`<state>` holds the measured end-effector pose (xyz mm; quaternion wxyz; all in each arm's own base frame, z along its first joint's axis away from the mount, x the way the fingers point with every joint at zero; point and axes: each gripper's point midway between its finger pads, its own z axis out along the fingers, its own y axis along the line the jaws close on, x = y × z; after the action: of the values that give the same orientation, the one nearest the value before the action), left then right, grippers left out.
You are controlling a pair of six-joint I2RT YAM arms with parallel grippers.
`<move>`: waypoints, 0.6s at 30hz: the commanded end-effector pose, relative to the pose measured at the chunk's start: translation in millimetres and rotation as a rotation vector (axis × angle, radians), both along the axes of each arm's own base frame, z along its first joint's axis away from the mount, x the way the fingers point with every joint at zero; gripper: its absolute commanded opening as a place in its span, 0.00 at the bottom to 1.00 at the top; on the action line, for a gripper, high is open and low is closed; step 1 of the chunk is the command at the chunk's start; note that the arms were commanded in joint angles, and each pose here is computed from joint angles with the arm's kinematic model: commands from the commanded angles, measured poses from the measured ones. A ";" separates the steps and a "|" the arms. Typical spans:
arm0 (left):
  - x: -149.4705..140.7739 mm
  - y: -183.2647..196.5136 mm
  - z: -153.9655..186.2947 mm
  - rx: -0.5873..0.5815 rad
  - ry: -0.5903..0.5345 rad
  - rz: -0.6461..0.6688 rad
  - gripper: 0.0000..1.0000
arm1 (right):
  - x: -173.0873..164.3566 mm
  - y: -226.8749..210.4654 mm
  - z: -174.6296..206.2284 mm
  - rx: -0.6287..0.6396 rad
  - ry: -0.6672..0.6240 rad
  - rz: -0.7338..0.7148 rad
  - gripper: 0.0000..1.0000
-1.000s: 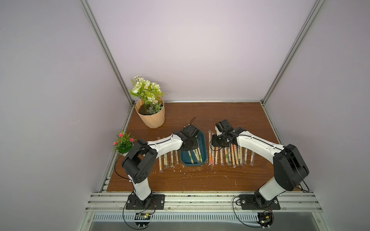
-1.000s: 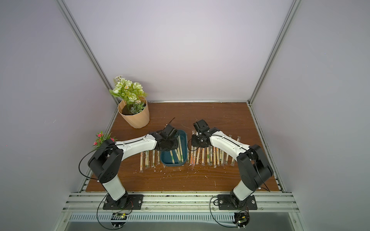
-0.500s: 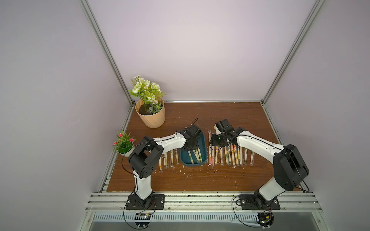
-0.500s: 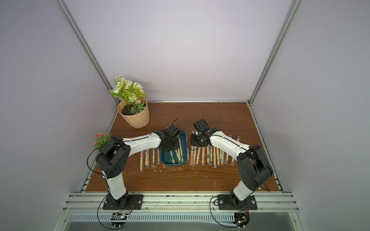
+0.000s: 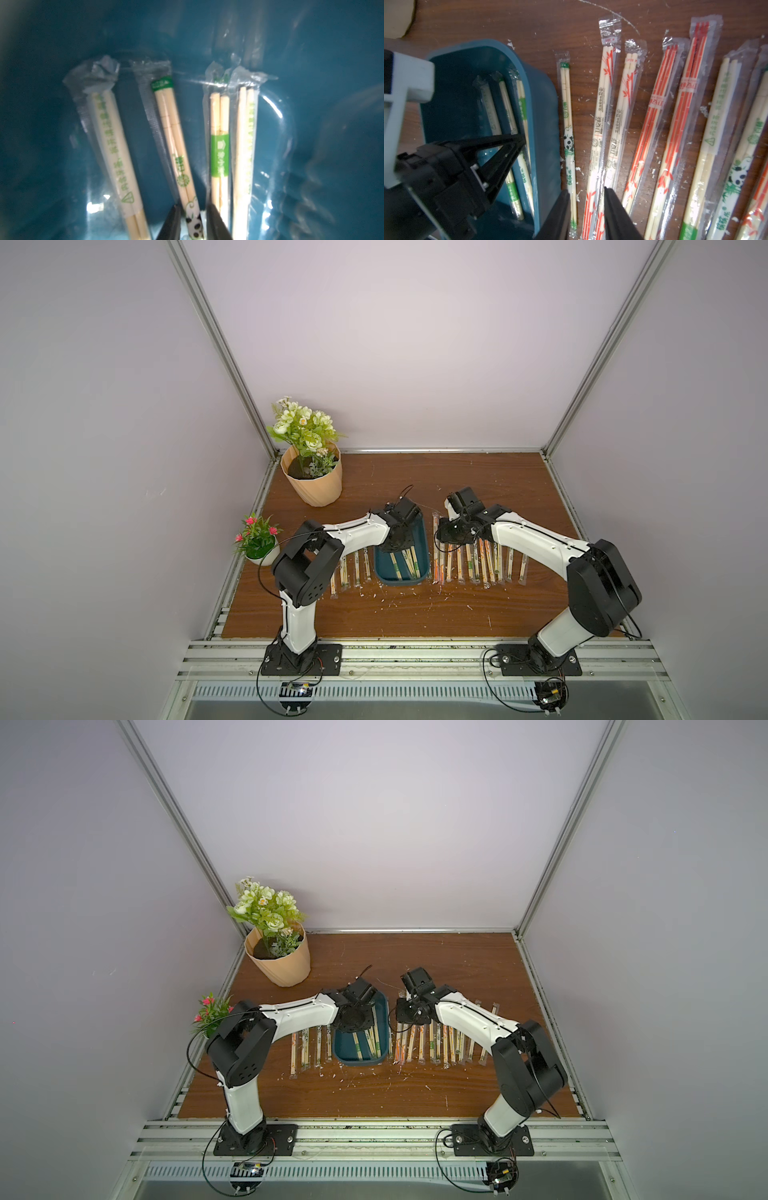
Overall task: Take the paired disposable chopsticks out of the storage box
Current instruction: Pick up the paired disposable chopsticks from the storage box.
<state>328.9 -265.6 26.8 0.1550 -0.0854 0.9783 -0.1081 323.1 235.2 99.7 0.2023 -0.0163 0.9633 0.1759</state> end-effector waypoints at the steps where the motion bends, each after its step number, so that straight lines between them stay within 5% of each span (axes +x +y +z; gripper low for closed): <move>1: -19.0 9.3 -22.6 0.077 0.082 -0.030 0.17 | 4.4 3.0 27.7 0.039 -0.051 -0.001 0.33; 10: -15.7 4.3 -10.4 0.056 0.050 -0.063 0.02 | 2.8 0.1 30.5 0.039 -0.056 -0.009 0.33; 18: -5.0 -0.9 12.7 0.043 -0.014 -0.090 0.01 | 1.8 0.0 29.6 0.038 -0.051 -0.013 0.32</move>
<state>328.8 -266.4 29.3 0.1569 -0.0564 0.9805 -0.1041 322.4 234.2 112.3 0.2144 -0.0158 0.9594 0.1826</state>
